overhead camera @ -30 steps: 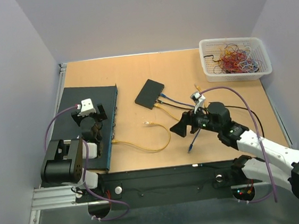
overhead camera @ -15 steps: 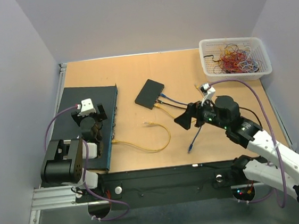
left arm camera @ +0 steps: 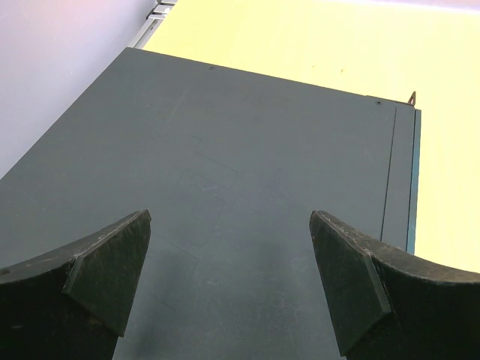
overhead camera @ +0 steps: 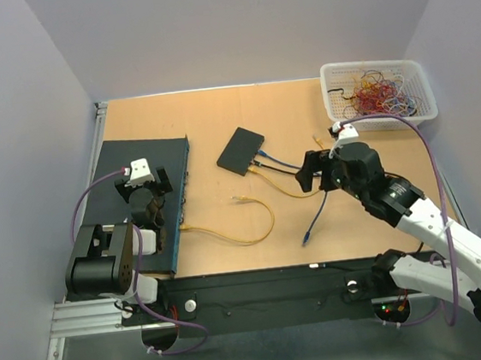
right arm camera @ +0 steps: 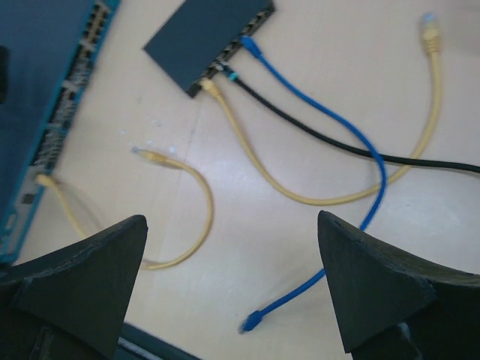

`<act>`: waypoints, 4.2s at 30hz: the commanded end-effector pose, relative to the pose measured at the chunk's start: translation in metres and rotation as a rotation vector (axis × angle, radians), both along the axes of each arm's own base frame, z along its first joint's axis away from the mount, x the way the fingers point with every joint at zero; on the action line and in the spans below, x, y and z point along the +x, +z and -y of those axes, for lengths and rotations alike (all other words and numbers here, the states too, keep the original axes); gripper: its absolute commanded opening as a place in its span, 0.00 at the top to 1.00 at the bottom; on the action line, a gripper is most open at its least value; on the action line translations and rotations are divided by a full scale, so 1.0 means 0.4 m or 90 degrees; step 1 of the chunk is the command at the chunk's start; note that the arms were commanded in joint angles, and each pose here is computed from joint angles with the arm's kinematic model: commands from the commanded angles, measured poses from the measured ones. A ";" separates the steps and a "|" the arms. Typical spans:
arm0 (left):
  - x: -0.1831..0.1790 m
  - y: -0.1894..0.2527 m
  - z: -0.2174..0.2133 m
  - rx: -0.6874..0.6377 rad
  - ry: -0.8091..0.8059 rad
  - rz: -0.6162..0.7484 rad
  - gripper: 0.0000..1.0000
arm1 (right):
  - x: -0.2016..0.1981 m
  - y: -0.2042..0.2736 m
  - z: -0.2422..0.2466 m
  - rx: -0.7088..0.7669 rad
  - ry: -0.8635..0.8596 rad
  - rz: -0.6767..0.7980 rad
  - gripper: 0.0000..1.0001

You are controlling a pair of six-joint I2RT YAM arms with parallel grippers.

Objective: Insert the plug into the switch port

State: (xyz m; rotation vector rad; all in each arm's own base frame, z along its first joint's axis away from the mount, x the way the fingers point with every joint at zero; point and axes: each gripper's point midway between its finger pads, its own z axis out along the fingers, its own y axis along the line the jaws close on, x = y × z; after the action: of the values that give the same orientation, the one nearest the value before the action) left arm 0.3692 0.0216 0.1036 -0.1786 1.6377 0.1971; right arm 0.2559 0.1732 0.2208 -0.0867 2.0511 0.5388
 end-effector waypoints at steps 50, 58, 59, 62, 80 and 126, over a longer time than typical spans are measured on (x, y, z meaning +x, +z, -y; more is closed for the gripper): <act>0.017 0.182 0.002 -0.008 0.000 0.185 0.01 | 0.310 -0.313 0.427 -0.137 -0.288 0.289 0.00; 0.017 0.182 0.002 -0.008 0.000 0.185 0.01 | 0.304 -0.316 0.433 -0.141 -0.294 0.288 0.00; 0.017 0.182 0.002 -0.008 0.000 0.185 0.01 | 0.305 -0.313 0.432 -0.140 -0.293 0.290 0.00; 0.017 0.181 0.002 -0.008 0.000 0.184 0.01 | 0.304 -0.313 0.433 -0.141 -0.294 0.290 0.00; 0.017 0.182 0.002 -0.008 0.000 0.185 0.01 | 0.306 -0.313 0.433 -0.140 -0.294 0.290 0.00; 0.017 0.181 0.003 -0.007 0.000 0.184 0.01 | 0.316 -0.320 0.428 -0.139 -0.289 0.280 0.00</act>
State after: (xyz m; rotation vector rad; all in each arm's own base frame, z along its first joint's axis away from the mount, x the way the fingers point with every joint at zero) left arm 0.3692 0.0217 0.1037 -0.1759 1.6377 0.1991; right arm 0.3701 0.0030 0.0683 0.1281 1.7065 0.0034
